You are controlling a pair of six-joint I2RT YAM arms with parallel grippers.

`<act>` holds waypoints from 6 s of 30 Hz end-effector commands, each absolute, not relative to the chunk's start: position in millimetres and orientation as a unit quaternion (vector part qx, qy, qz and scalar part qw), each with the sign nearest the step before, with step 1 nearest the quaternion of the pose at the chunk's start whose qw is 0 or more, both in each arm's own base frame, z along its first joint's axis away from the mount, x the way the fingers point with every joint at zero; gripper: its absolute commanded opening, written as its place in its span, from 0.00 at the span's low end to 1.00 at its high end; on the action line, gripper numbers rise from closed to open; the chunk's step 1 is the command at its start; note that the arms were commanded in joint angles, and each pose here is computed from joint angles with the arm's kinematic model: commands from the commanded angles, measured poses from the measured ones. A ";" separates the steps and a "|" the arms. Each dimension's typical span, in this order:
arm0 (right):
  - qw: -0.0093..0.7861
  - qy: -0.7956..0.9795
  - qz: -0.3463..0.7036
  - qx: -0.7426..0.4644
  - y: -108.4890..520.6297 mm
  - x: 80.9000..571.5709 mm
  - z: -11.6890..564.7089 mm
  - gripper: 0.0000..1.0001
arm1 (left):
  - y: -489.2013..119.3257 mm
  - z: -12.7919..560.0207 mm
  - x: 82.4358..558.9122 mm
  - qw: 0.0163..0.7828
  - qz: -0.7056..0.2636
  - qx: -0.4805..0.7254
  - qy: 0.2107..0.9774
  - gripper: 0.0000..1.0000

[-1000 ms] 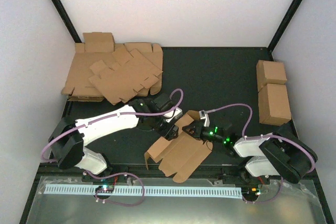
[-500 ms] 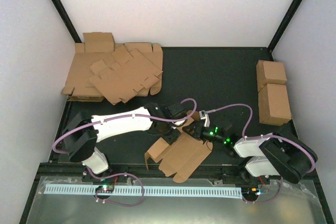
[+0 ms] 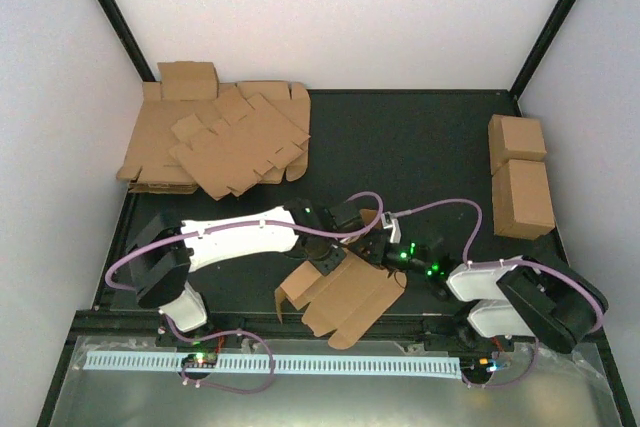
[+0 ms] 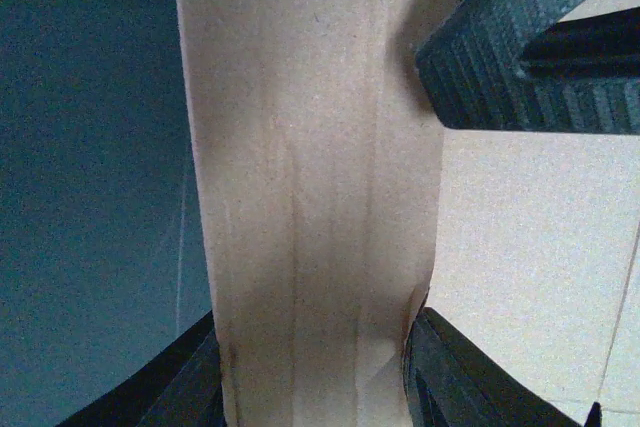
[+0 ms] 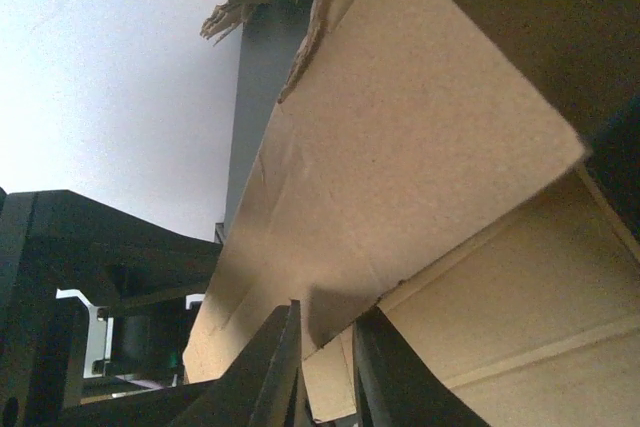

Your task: Fold the paper box

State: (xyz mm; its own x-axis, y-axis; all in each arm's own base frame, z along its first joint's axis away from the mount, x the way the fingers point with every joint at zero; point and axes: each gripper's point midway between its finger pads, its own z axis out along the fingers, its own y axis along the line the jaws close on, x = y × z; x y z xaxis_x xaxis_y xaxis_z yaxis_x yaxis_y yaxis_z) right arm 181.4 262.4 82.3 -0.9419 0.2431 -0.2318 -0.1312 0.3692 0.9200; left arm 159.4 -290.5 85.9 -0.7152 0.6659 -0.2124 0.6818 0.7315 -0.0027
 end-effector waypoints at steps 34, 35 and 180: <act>0.226 0.886 0.403 -0.039 244.9 227.6 80.2 0.02 | -305.0 99.3 156.6 0.120 -0.052 0.369 0.920 0.45; 0.222 0.883 0.412 -0.039 246.6 225.4 80.2 0.02 | -305.0 98.8 156.1 0.120 -0.051 0.370 0.920 0.45; 0.363 0.852 0.248 -0.284 188.9 266.3 139.3 0.76 | -306.8 101.7 149.0 0.126 -0.074 0.408 0.901 0.45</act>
